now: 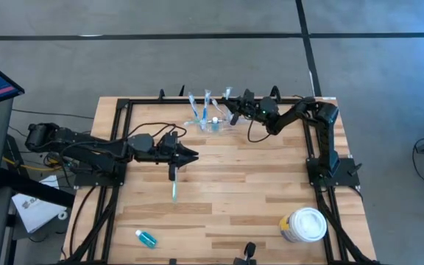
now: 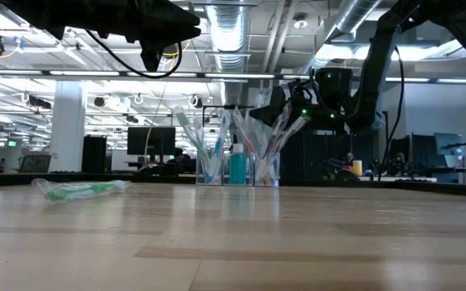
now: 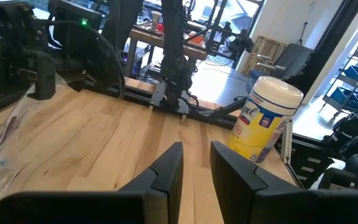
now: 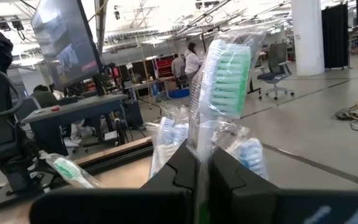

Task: Pick & Place toothbrushing station
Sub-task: Put the green toothbrush into the transparent organizer

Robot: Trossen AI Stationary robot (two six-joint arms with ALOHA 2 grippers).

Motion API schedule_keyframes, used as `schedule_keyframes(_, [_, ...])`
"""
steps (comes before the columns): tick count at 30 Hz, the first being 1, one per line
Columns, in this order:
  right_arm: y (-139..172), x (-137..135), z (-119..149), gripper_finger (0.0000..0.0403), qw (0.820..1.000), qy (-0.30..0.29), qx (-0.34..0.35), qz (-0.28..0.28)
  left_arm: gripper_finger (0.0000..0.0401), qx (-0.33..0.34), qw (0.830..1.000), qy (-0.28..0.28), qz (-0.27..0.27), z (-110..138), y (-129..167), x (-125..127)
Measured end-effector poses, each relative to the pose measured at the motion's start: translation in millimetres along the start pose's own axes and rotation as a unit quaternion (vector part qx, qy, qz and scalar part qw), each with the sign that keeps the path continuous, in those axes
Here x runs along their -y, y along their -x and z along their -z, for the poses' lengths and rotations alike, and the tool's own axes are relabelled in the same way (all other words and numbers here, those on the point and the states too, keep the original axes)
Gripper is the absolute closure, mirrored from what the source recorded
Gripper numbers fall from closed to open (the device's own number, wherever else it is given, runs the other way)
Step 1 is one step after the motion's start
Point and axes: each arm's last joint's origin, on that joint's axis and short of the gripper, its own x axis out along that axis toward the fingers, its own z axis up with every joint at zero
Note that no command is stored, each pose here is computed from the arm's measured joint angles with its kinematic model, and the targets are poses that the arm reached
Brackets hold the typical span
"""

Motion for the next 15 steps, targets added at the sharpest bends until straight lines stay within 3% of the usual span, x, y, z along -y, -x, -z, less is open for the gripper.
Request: schedule_keyframes(15, [0.0,-0.3,1.5,0.0359,1.000,-0.002,-0.009,-0.006,0.0325,0.000,1.000,0.000,0.000,0.0,0.0,0.0])
